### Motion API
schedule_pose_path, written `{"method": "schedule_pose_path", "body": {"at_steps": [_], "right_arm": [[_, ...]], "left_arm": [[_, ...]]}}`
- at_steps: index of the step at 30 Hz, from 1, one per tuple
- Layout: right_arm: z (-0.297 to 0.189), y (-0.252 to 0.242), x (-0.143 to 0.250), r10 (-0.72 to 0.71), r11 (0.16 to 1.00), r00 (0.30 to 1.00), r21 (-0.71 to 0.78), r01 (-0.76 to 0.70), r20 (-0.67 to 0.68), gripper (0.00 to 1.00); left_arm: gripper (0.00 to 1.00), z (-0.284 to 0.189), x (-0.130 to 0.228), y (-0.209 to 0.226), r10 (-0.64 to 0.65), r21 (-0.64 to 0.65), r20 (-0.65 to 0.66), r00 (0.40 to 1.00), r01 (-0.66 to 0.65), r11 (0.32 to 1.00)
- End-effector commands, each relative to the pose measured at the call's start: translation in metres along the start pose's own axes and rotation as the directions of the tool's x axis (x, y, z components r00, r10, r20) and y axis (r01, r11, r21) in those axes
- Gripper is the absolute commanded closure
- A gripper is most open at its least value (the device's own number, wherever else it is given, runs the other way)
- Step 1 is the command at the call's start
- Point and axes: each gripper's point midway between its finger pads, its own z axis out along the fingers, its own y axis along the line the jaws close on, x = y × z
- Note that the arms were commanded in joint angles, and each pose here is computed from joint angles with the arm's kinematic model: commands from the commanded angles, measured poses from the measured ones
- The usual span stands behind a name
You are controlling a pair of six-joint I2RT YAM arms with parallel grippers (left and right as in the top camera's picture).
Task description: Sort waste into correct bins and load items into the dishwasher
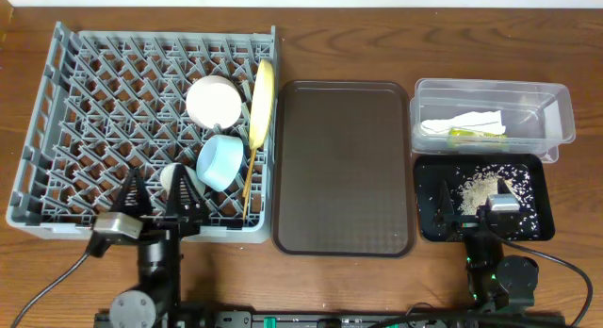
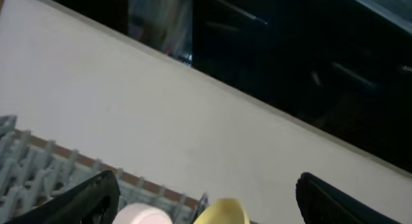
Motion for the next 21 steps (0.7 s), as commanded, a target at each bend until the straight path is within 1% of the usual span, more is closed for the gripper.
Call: {"method": "schedule_pose_path", "body": {"at_steps": [1, 4, 5, 9, 12, 14, 21], "right_arm": [[0.0, -0.002, 0.001, 0.014, 1.0, 1.0, 0.006, -0.014, -0.001, 0.01], [0.0, -0.002, 0.001, 0.014, 1.0, 1.0, 0.006, -0.014, -0.001, 0.01], [0.0, -0.002, 0.001, 0.014, 1.0, 1.0, 0.006, -0.014, -0.001, 0.01], [0.0, -0.002, 0.001, 0.014, 1.0, 1.0, 0.006, -0.014, -0.001, 0.01], [0.0, -0.002, 0.001, 0.014, 1.0, 1.0, 0.006, -0.014, -0.001, 0.01], [0.0, -0.002, 0.001, 0.014, 1.0, 1.0, 0.006, -0.014, -0.001, 0.01], [0.0, -0.002, 0.001, 0.014, 1.0, 1.0, 0.006, -0.014, -0.001, 0.01]], "left_arm": [[0.1, 0.0, 0.039, 0.021, 0.015, -0.035, -0.061, 0.998, -0.017, 0.999], [0.1, -0.002, 0.064, 0.033, 0.014, -0.058, -0.11, 0.994, -0.02, 0.998], [0.09, -0.004, 0.076, 0.038, 0.021, -0.069, -0.149, 0.989, -0.032, 0.997], [0.1, -0.009, 0.099, 0.044, 0.095, -0.071, -0.249, 0.964, -0.116, 0.991], [0.1, -0.019, 0.127, 0.054, 0.146, -0.077, -0.374, 0.916, -0.187, 0.979], [0.09, -0.027, 0.142, 0.062, 0.14, -0.095, -0.44, 0.887, -0.201, 0.975], [0.1, -0.028, 0.145, 0.059, 0.31, 0.004, -0.456, 0.834, -0.347, 0.938]]}}
